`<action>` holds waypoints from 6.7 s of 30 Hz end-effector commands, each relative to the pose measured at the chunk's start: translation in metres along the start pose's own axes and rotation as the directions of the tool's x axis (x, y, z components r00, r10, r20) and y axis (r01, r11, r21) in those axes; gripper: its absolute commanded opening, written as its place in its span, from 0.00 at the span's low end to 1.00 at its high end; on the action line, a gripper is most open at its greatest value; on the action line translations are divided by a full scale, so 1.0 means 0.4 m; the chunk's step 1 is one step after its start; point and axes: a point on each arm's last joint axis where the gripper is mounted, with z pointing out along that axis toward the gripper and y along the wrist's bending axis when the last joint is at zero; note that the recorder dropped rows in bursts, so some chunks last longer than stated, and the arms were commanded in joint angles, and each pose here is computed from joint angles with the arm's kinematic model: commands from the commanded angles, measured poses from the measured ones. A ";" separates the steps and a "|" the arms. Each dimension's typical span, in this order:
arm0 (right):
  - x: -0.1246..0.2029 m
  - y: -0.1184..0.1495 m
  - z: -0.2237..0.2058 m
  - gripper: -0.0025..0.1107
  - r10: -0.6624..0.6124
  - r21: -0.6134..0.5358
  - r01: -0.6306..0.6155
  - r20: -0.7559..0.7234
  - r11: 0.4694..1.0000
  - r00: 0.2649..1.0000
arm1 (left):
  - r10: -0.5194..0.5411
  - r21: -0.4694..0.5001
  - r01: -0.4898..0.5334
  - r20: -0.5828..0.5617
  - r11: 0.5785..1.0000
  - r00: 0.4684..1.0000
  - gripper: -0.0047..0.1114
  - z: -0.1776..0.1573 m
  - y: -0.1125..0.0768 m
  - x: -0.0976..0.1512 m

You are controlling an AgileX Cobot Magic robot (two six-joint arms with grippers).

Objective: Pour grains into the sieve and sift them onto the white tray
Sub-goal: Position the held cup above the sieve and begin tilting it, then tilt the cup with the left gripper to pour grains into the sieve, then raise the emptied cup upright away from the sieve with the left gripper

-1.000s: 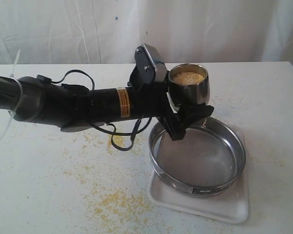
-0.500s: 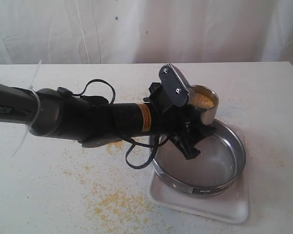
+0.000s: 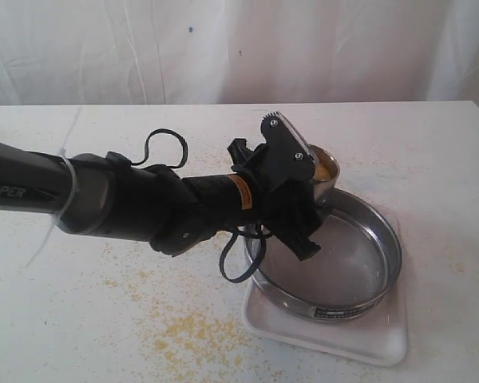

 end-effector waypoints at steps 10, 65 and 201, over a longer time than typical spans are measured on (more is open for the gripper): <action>-0.002 -0.001 -0.001 0.02 -0.009 0.003 0.009 0.007 1.000 1.000 | -0.168 -0.046 0.166 -0.028 0.985 0.985 0.04 -0.057 -0.009 -0.077; -0.002 -0.001 -0.001 0.02 -0.009 0.003 0.009 0.007 1.000 1.000 | 0.887 0.196 -0.867 -0.038 0.458 0.460 0.04 0.035 -0.020 -0.060; -0.002 -0.001 -0.001 0.02 -0.009 0.003 0.009 0.007 1.000 1.000 | 0.999 0.006 -0.999 0.025 -0.039 -0.039 0.04 0.071 0.001 -0.179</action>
